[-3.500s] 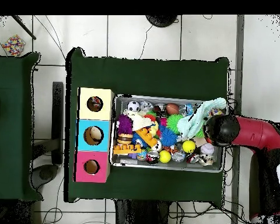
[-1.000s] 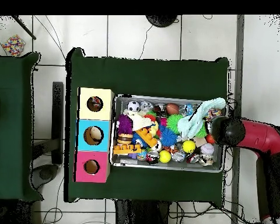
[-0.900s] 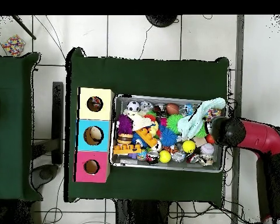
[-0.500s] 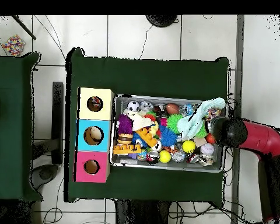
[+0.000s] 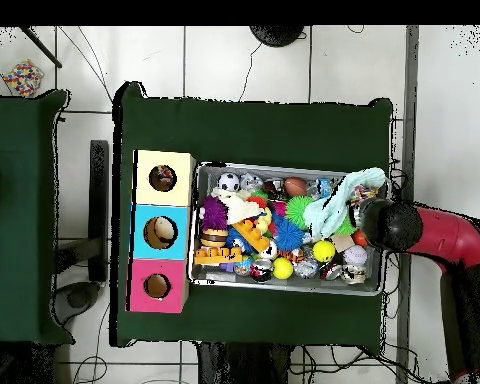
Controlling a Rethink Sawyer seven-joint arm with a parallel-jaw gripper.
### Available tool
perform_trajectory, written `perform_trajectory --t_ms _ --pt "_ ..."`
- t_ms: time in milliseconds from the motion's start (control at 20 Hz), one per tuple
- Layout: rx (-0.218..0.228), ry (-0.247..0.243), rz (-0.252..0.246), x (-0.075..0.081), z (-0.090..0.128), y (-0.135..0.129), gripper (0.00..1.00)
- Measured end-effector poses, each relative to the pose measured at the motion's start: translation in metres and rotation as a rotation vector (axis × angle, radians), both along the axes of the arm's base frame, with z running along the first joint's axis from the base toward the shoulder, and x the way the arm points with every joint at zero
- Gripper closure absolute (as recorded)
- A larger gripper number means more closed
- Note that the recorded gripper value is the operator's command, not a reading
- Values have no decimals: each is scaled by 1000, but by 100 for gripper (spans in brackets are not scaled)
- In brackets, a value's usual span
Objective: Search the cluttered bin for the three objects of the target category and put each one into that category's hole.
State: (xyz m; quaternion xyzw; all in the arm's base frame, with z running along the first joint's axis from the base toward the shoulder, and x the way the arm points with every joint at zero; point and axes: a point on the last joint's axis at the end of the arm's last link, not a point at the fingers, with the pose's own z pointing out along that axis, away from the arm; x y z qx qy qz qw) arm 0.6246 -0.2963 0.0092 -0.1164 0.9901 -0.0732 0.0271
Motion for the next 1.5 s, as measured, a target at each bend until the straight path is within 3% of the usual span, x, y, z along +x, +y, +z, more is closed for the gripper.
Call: perform_trajectory --t_ms 400,600,850,1500 --pt "14 -9 2 3 -1 3 100" --pt "15 -24 29 8 -1 6 100" --pt "30 -62 60 21 2 14 100" --pt "49 -109 86 42 23 25 100"
